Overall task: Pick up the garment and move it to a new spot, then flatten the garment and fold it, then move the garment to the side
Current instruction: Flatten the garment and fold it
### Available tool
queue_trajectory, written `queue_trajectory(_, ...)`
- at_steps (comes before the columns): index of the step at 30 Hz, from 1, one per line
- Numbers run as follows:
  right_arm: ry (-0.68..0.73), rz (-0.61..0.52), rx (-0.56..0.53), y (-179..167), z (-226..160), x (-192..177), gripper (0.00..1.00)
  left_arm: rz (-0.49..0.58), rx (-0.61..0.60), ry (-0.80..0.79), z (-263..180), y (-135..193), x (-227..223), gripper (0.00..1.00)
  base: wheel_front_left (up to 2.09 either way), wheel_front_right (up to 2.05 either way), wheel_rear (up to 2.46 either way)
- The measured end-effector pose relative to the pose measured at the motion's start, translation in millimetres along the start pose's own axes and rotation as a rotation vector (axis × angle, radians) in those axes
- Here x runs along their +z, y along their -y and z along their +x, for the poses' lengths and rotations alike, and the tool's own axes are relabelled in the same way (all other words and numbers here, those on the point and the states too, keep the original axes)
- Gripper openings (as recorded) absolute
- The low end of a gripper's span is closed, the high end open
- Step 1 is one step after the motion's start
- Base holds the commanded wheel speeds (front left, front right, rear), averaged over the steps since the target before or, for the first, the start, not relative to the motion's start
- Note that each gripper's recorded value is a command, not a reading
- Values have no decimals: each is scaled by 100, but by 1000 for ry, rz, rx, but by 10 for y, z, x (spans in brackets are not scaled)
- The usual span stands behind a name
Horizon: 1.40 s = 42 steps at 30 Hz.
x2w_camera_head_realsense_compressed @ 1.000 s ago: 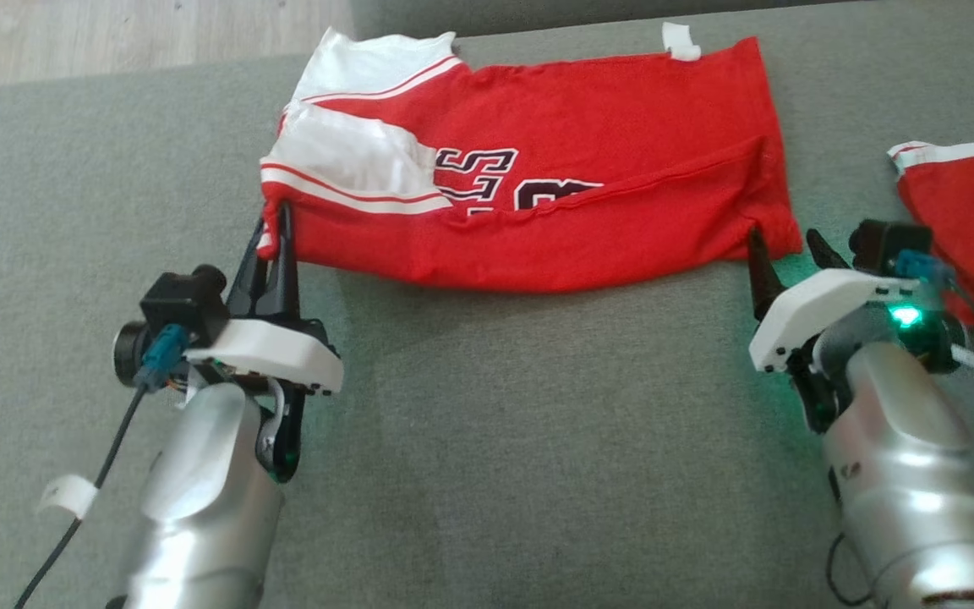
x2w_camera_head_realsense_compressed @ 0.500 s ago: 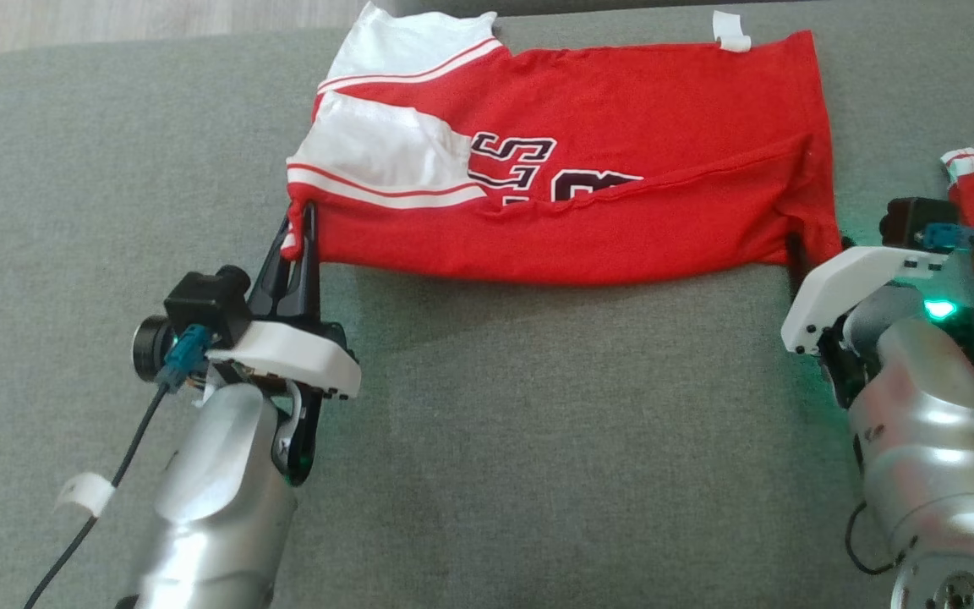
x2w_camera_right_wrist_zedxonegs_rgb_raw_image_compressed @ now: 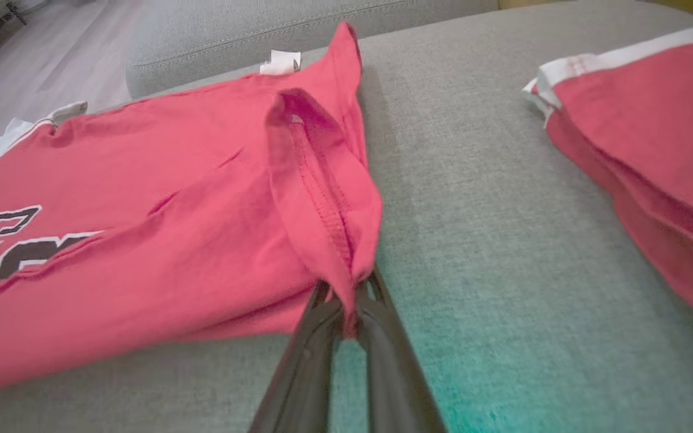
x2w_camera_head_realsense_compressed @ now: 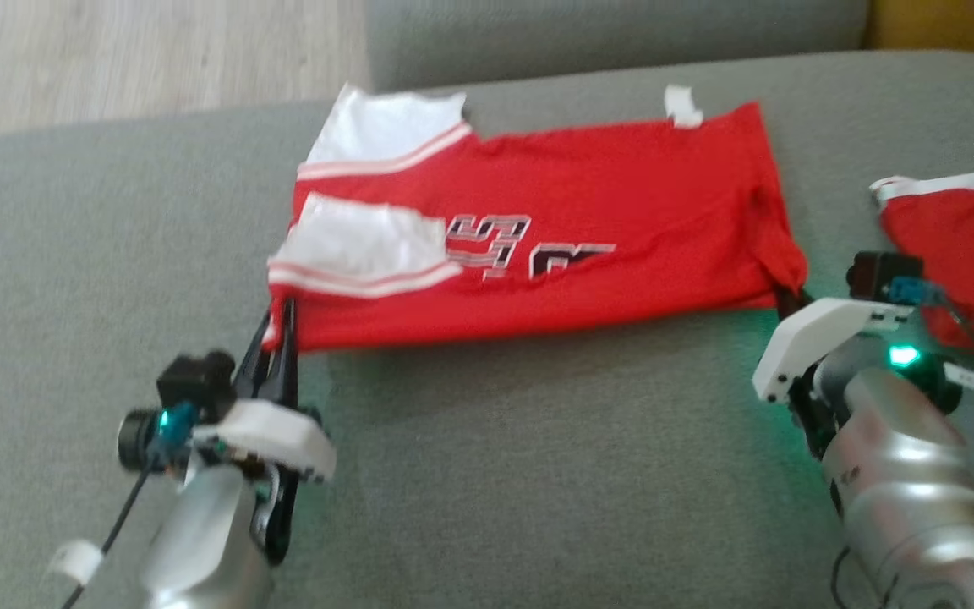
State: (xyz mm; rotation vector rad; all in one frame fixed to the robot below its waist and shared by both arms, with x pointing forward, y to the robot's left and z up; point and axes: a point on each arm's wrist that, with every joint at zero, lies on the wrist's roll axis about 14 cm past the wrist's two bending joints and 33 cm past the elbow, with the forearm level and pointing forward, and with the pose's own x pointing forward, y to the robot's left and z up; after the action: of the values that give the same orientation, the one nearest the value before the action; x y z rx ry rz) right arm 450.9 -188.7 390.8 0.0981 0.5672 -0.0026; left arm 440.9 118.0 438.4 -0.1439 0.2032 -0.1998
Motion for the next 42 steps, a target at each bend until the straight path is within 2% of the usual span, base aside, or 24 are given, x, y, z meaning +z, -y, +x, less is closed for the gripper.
queue_trajectory(6,24,33,2,41,-264,-25,0,8,-8,-50,-240,22,-183,0,0,0,0)
queue_trajectory(14,-145,70,21,46,-560,-570,0,19,-24,-167,-483,30,-498,0,0,0,0)
queue_trajectory(21,-148,90,50,12,-598,-590,0,-5,-22,-265,-589,24,-652,0,0,0,0)
queue_trajectory(24,-135,106,61,12,-615,-602,0,-3,-32,-261,-603,49,-633,0,0,0,0)
queue_trajectory(25,-121,109,65,9,-618,-583,38,-2,-31,-252,-593,51,-606,0,0,0,0)
queue_trajectory(26,-101,113,71,4,-621,-550,100,1,-25,-236,-578,43,-568,45,0,0,0)
queue_trajectory(27,-77,125,76,-5,-623,-507,100,1,-23,-212,-559,44,-515,100,0,0,0)
queue_trajectory(30,59,163,87,-6,-639,-240,100,-8,-30,-74,-476,84,-231,100,0,0,0)
queue_trajectory(34,327,242,76,96,-738,295,100,-40,-29,114,-355,140,244,100,0,0,0)
queue_trajectory(37,487,170,86,38,-882,519,100,-64,-24,200,-295,172,494,100,0,0,0)
queue_trajectory(40,540,170,87,-1,-956,547,100,-79,-37,259,-271,216,677,100,0,0,0)
queue_trajectory(42,562,120,91,-49,-1016,537,100,-87,-56,307,-264,277,812,100,0,0,0)
